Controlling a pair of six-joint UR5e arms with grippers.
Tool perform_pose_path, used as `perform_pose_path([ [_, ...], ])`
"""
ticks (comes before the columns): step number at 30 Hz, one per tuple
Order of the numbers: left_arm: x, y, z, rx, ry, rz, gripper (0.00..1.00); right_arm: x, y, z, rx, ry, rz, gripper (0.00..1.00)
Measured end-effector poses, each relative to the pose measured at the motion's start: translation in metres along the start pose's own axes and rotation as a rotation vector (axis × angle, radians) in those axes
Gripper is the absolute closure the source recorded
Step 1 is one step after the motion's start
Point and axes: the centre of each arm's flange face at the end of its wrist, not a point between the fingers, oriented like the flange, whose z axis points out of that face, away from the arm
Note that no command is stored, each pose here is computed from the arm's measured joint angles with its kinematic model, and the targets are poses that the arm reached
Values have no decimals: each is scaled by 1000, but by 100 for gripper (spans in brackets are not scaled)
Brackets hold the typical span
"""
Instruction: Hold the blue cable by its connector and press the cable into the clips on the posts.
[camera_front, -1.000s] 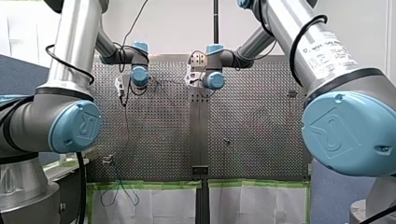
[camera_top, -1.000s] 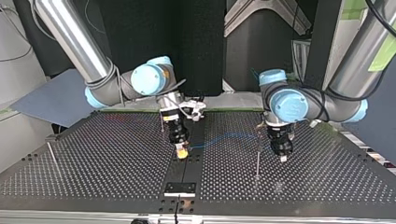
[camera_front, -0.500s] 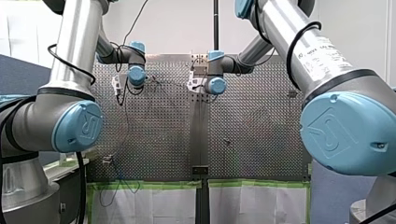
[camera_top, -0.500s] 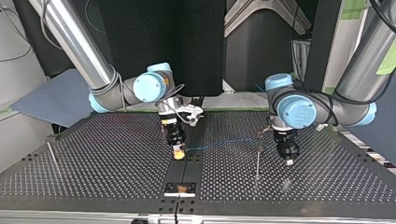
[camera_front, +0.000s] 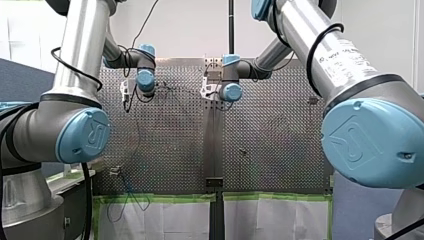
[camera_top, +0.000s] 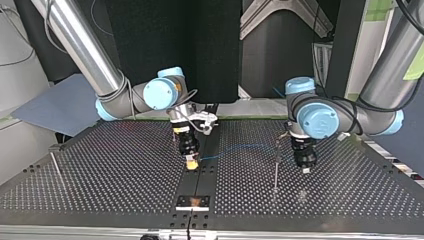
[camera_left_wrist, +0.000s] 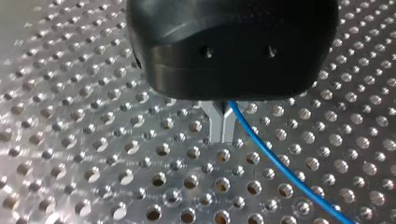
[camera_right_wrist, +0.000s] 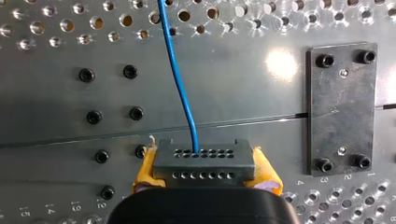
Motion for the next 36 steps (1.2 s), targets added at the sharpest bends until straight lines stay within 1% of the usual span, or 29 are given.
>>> perform_pose_path([
  [1,0,-1,-1,0,3,8,73,0,0,0,0,-1,0,100],
  [2,1,-1,-2,-1,7,14,65,0,0,0,0,-1,1,100],
  [3,1,-1,-3,-3,14,21,65,0,0,0,1,-2,1,100],
  [4,2,-2,-4,-5,20,26,59,0,0,0,1,-3,2,100],
  [5,2,-2,-5,-6,26,29,55,0,0,0,0,-3,2,100],
  [6,3,-2,-6,-7,35,32,55,0,0,0,0,-3,2,100],
  [8,4,-1,-8,-7,50,36,36,-1,1,0,0,-4,2,100],
  [9,4,-1,-9,-7,58,37,36,-1,0,0,0,-4,2,100],
  [10,4,-1,-11,-7,63,38,22,0,1,0,0,-5,2,100],
  [11,3,-1,-12,-7,68,38,0,0,1,0,0,-5,2,100],
  [18,0,1,-22,-5,111,4,0,-1,-2,-1,3,-7,3,100],
  [23,-8,-1,-31,23,130,-30,0,-1,-3,-1,5,-9,3,100],
  [26,-15,-1,-40,42,140,-54,0,-1,-2,-1,4,-9,3,100],
  [29,-15,1,-51,52,167,-77,0,-2,-2,-1,4,-10,2,100],
  [31,-11,2,-57,62,194,-88,0,-2,-1,-1,3,-10,2,100],
  [36,-1,3,-72,90,254,-91,0,-2,0,-1,1,-12,2,100],
])
